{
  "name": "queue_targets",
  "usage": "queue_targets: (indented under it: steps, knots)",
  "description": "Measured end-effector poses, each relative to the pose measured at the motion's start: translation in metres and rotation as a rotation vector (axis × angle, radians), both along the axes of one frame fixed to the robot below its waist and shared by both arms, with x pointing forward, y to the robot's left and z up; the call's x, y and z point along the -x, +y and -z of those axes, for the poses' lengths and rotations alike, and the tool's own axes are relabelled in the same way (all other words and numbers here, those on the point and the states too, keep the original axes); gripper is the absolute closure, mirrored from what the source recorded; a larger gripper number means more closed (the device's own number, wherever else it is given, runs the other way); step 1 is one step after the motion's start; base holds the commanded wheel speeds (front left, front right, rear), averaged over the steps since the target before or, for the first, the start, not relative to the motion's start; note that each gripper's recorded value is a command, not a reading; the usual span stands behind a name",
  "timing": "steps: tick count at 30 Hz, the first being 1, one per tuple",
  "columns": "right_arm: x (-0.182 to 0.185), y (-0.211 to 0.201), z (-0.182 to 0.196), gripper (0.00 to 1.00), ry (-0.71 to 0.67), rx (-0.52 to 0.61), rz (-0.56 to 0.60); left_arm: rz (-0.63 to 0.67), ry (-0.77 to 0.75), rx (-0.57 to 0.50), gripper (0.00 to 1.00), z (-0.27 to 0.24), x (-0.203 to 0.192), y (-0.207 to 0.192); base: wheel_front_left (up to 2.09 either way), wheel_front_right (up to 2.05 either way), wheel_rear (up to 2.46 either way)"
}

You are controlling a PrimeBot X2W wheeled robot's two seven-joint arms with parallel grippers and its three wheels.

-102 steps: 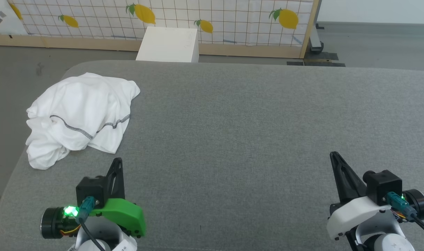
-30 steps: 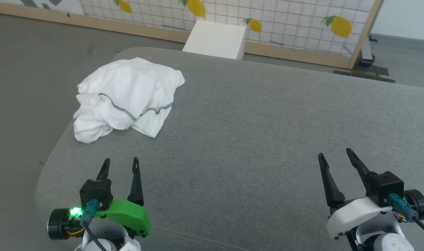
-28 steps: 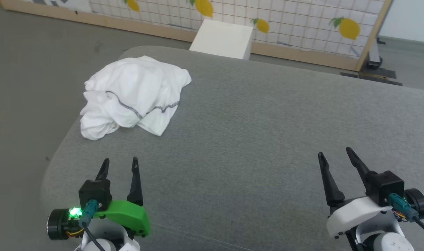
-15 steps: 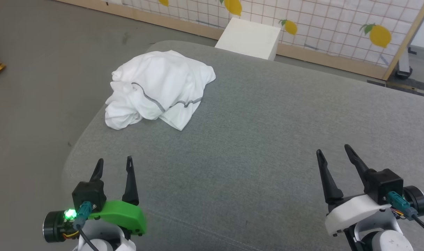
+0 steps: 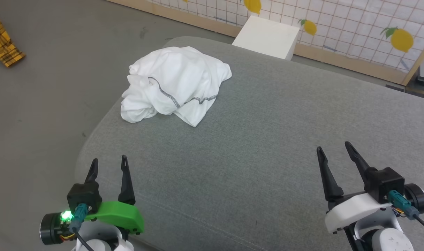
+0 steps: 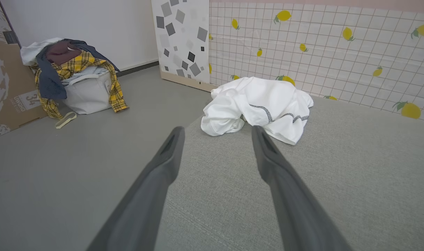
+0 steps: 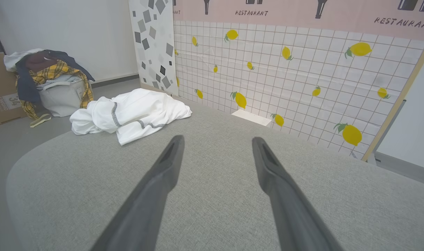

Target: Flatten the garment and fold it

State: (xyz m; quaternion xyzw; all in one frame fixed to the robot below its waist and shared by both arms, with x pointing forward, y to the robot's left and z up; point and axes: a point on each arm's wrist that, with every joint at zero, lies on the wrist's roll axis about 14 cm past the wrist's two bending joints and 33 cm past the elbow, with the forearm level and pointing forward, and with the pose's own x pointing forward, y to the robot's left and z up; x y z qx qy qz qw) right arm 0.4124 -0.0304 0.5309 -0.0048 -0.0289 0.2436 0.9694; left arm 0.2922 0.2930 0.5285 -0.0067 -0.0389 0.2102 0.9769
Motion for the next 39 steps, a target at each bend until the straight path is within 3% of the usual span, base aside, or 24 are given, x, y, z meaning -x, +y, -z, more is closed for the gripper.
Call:
queue_targets:
  steps: [39]
  knots:
    - [-0.008, 0.056, -0.001, 0.00, -0.014, -0.053, -0.141, -0.181, -0.013, 0.008, 0.00, 0.010, 0.049, 0.039, 0.00, 0.00, 0.00]
